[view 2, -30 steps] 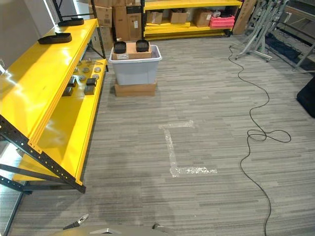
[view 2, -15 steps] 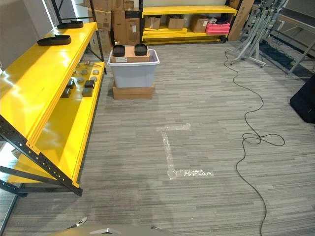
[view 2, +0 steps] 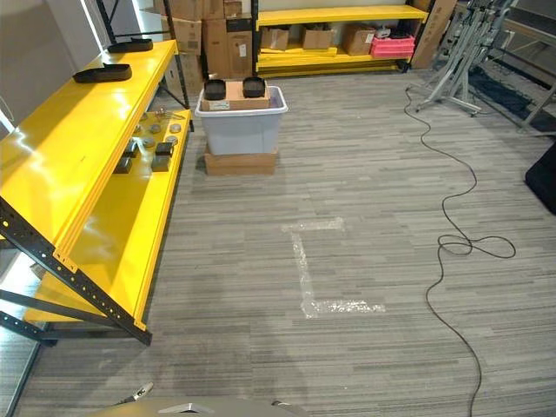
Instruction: Move parts from the plastic box to the shelf.
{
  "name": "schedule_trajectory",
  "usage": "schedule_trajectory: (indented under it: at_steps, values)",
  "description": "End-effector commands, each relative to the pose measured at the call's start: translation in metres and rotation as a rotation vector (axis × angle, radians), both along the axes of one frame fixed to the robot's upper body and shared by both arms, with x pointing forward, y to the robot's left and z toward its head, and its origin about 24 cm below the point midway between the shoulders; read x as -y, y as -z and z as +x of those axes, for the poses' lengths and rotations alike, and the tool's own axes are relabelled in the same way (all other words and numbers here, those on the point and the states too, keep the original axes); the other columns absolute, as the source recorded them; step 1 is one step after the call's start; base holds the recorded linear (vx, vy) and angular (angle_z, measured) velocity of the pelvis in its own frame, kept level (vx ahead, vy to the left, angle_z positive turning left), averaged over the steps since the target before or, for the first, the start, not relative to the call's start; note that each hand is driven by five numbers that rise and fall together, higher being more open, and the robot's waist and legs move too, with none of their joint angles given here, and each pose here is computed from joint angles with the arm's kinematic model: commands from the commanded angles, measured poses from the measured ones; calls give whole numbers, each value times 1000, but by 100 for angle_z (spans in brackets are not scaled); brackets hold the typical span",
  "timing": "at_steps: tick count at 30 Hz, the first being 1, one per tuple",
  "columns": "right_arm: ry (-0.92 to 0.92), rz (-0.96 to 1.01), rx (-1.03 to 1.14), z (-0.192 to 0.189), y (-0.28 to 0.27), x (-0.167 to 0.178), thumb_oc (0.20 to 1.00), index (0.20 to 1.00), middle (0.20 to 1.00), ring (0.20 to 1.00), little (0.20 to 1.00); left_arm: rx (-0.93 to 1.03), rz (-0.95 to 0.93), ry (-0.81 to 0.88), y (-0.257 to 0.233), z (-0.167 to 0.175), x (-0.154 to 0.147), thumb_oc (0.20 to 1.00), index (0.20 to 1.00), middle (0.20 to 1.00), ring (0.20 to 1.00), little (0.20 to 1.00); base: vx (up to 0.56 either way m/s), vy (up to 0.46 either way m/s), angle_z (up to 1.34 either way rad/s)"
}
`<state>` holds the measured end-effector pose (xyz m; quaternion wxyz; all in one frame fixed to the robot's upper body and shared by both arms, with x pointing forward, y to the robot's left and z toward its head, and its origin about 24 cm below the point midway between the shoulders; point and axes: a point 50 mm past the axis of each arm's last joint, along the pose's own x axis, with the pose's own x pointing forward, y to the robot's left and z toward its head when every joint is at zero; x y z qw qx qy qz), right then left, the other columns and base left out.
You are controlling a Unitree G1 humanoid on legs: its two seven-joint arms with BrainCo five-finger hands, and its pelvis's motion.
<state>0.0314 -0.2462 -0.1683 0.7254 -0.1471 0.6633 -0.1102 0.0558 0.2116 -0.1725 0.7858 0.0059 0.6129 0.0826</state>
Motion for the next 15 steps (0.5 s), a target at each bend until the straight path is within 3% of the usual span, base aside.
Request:
schedule_trajectory:
  at_steps: [1,7,15]
  values:
    - [50,-31,92,13,-1,0,1000,1000,1000,1000,1000,97,37,-42,-6,20,-12,1000,1000,1000,1000,1000,45,29,2]
    - [191,-34,283,43,-11,14,1000,1000,1000,1000,1000,221,27,-103,-14,46,-17,1000,1000,1000,1000,1000,67,36,1]
    - [271,-12,259,39,-9,12,1000,1000,1000,1000,1000,201,2,-69,-13,45,-17,1000,1000,1000,1000,1000,56,112,-5]
